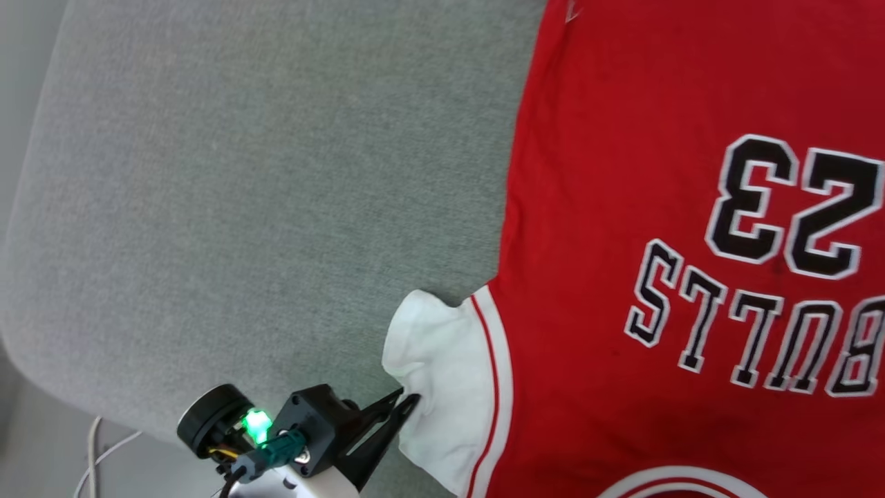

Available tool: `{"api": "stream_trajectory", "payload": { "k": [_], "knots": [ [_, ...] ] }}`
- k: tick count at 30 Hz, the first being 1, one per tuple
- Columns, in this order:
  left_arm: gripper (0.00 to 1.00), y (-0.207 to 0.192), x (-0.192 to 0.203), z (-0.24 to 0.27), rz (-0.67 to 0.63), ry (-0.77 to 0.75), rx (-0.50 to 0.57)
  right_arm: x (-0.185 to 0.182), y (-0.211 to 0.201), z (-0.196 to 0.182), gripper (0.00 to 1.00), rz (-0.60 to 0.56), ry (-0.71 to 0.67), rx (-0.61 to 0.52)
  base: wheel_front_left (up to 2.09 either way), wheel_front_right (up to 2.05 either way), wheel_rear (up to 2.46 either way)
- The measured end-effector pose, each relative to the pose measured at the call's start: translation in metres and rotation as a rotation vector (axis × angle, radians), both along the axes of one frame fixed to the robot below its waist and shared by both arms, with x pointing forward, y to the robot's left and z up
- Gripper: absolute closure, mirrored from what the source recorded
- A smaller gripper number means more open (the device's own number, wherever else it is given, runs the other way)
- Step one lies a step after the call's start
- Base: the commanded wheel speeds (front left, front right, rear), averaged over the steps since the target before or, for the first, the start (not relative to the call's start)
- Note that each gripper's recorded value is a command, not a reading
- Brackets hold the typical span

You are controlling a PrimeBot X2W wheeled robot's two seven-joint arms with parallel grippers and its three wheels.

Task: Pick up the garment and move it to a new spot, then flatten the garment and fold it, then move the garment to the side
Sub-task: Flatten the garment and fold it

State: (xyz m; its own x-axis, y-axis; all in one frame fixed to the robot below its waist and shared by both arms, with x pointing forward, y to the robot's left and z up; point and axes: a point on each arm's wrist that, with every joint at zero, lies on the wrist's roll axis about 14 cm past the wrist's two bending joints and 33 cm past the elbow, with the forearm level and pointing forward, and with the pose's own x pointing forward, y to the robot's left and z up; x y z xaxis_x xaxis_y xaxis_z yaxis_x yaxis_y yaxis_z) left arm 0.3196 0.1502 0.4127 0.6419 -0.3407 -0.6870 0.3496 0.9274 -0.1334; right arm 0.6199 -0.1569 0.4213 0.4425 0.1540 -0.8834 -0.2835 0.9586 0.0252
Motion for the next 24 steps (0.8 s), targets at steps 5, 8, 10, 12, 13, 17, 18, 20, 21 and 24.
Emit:
{"api": "stream_trajectory", "payload": {
  "k": [5,8,10,12,13,17,18,20,21,24],
  "knots": [
    [1.00,0.001,0.000,-0.010,0.013,0.034,0.003,0.019,0.016,-0.029,0.00,-0.017,0.055,-0.009,0.00,0.00,0.00],
    [1.00,0.005,0.001,-0.015,0.021,0.048,0.017,0.025,0.020,-0.046,0.00,-0.029,0.090,-0.008,0.00,0.00,0.00],
    [1.00,0.008,0.002,-0.017,0.029,0.053,0.025,0.029,0.023,-0.058,0.00,-0.040,0.107,-0.011,0.00,0.00,0.00],
    [1.00,0.008,0.001,-0.018,0.031,0.057,0.026,0.029,0.024,-0.061,0.00,-0.042,0.117,-0.010,0.00,0.00,0.00],
    [1.00,0.009,0.000,-0.020,0.041,0.064,0.027,0.029,0.026,-0.069,0.00,-0.039,0.131,-0.010,0.00,0.00,0.00],
    [1.00,0.011,0.001,-0.021,0.049,0.063,0.031,0.026,0.025,-0.077,1.00,-0.033,0.146,-0.025,0.00,0.00,0.00],
    [1.00,0.011,0.001,-0.021,0.049,0.062,0.032,0.025,0.025,-0.078,1.00,-0.031,0.149,-0.023,0.00,0.00,0.00],
    [1.00,0.012,0.002,-0.021,0.050,0.057,0.031,0.023,0.025,-0.079,1.00,-0.029,0.154,-0.020,0.00,0.00,0.00],
    [1.00,0.014,0.004,-0.020,0.053,0.043,0.035,0.018,0.024,-0.077,1.00,-0.030,0.155,-0.019,0.00,0.00,0.00],
    [1.00,0.013,0.006,-0.015,0.048,0.021,0.031,0.010,0.020,-0.073,1.00,-0.031,0.160,-0.021,0.00,0.00,0.00]
  ]
}}
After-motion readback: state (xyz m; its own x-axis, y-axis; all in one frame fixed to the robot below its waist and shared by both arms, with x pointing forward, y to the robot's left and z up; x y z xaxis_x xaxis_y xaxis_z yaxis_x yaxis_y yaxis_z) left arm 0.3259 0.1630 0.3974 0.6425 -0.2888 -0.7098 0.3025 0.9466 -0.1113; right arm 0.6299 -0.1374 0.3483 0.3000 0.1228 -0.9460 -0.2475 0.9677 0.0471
